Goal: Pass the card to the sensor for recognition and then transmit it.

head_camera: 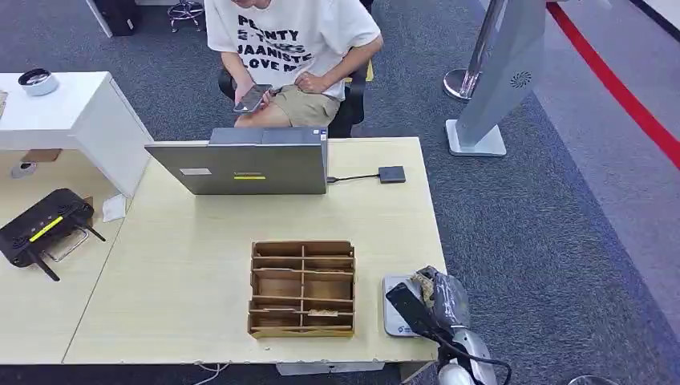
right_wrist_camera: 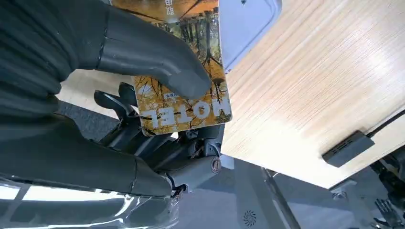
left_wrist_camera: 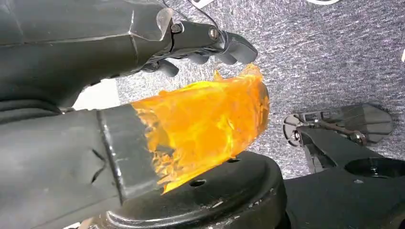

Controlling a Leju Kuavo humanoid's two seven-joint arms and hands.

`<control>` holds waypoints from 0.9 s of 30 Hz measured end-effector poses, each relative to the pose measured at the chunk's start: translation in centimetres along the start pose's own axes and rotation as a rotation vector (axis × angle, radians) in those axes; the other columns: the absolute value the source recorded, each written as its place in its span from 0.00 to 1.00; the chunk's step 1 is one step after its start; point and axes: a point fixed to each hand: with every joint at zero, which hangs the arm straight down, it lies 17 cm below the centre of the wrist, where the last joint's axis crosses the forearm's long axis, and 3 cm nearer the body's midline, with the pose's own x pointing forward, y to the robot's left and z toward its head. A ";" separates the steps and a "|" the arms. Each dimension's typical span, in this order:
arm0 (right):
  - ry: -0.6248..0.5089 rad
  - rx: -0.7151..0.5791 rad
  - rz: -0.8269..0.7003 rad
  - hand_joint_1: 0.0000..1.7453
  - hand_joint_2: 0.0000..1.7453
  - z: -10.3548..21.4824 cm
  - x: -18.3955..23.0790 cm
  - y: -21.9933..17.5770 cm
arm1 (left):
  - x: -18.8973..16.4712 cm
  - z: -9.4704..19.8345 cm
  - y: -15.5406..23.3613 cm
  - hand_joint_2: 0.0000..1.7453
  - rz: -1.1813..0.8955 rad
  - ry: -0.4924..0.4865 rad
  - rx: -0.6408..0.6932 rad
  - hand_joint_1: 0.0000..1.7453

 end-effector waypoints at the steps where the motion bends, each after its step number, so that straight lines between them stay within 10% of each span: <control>1: 0.000 0.000 0.000 1.00 1.00 0.0 0.0 0.0 | 0.0 0.0 0.0 0.00 0.000 0.000 0.000 0.00; 27: 0.001 0.023 0.014 1.00 1.00 -0.4 0.1 0.4 | 0.0 0.0 0.0 0.00 -0.002 0.001 -0.002 0.00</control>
